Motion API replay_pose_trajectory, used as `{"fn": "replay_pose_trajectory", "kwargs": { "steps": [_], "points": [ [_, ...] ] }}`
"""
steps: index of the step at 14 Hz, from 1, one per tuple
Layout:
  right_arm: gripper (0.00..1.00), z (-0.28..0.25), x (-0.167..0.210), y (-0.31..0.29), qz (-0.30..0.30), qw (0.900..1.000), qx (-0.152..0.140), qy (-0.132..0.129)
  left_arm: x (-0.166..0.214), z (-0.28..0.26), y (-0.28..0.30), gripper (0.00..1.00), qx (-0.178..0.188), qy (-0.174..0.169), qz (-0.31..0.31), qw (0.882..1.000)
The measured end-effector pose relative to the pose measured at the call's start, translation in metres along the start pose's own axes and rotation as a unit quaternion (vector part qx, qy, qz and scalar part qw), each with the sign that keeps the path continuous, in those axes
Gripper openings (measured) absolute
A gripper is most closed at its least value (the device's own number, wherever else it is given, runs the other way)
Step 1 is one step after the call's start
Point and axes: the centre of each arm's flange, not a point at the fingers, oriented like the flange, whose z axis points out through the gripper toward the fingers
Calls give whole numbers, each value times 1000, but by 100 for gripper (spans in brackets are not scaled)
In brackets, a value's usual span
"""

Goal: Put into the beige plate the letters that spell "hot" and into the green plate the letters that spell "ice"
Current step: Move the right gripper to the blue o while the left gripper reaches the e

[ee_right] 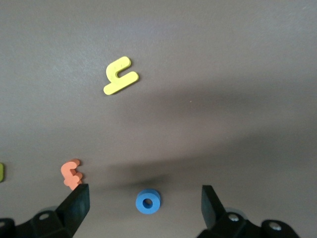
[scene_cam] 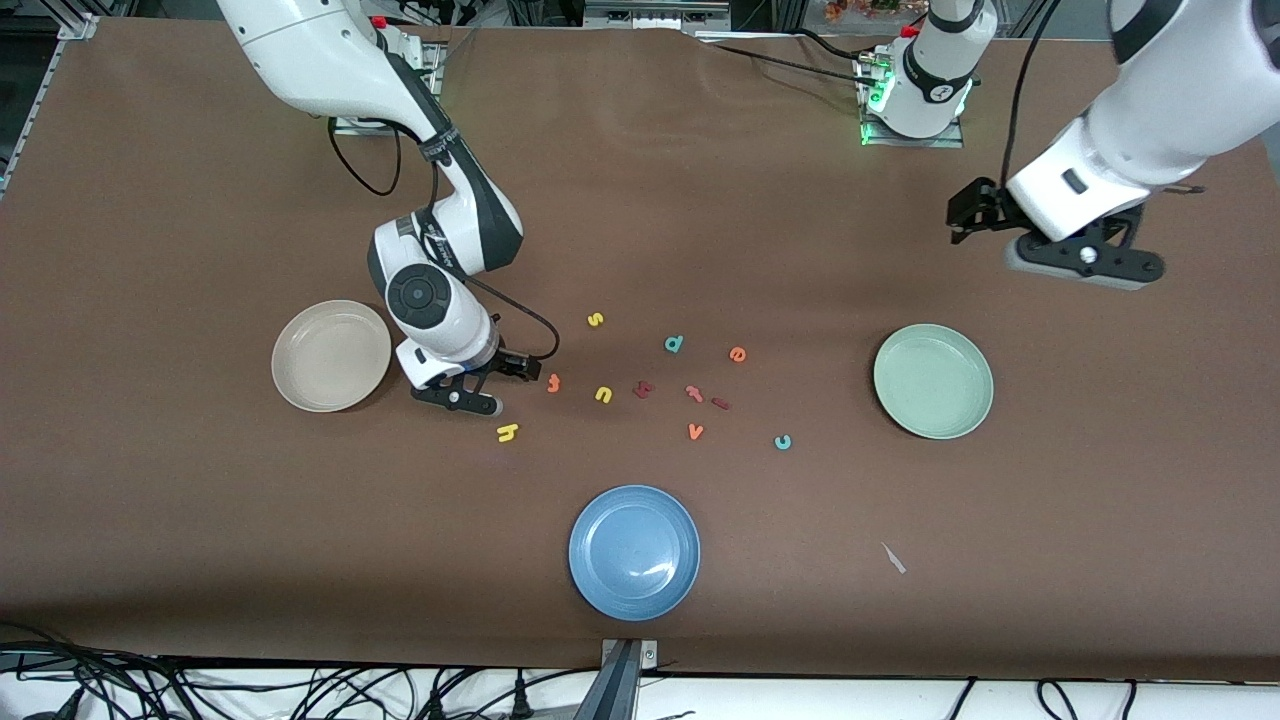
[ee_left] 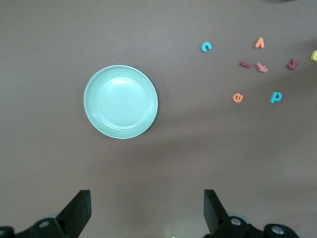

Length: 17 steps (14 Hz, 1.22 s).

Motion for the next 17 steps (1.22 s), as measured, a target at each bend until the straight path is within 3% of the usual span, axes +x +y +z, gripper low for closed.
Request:
{"fn": "replay_pose_trajectory", "kwargs": {
  "steps": [6,13,17],
  "points": [
    [99,23,-6,-6,-3,1000,2,-5,34,66,45,100,4,-47,38,998],
    [89,35,-15,-5,-2,1000,-5,-26,87,153,106,100,1,-16,74,997],
    [80,29,-19,3,-15,999,-1,-50,100,186,142,100,-11,5,39,999]
  ]
}}
